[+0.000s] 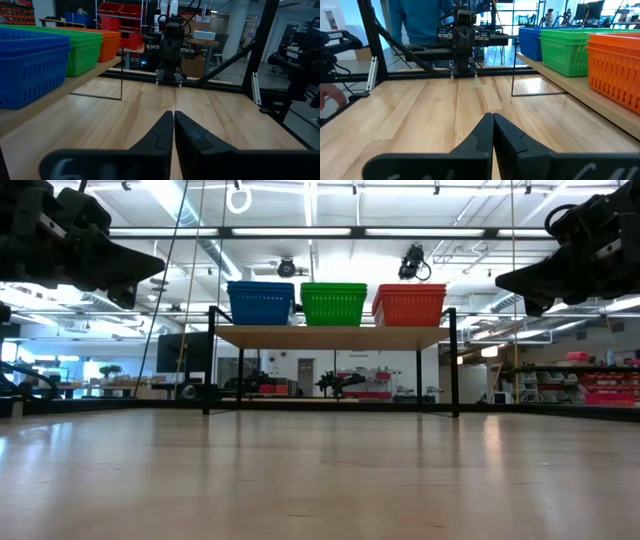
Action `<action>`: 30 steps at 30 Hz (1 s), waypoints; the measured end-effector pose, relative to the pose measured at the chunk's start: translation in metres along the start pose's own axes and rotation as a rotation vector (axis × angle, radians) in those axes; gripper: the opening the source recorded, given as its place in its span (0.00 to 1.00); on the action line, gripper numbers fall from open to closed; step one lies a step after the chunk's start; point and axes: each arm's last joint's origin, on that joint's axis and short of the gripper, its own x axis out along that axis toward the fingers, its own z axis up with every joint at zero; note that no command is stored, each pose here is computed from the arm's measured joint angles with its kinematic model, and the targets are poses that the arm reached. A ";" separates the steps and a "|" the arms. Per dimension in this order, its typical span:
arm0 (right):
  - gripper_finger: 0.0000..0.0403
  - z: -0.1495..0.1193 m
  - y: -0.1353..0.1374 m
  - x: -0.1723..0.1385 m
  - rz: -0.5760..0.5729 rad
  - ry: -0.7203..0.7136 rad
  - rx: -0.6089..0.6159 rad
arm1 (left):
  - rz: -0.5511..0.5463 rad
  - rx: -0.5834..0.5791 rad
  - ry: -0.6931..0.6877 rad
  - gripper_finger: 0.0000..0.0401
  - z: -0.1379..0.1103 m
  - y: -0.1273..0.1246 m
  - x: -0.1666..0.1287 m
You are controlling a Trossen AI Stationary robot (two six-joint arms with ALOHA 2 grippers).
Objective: Stack baskets on shelf by color
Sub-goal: Return to Home Position
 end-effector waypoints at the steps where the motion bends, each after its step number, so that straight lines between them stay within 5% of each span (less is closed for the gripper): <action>1: 0.03 0.000 0.000 0.000 0.000 0.000 0.000 | 0.000 0.000 0.000 0.06 0.000 0.000 0.000; 30: 0.03 0.000 0.000 0.000 0.000 0.000 -0.002 | 0.000 -0.001 0.001 0.05 0.000 0.000 0.000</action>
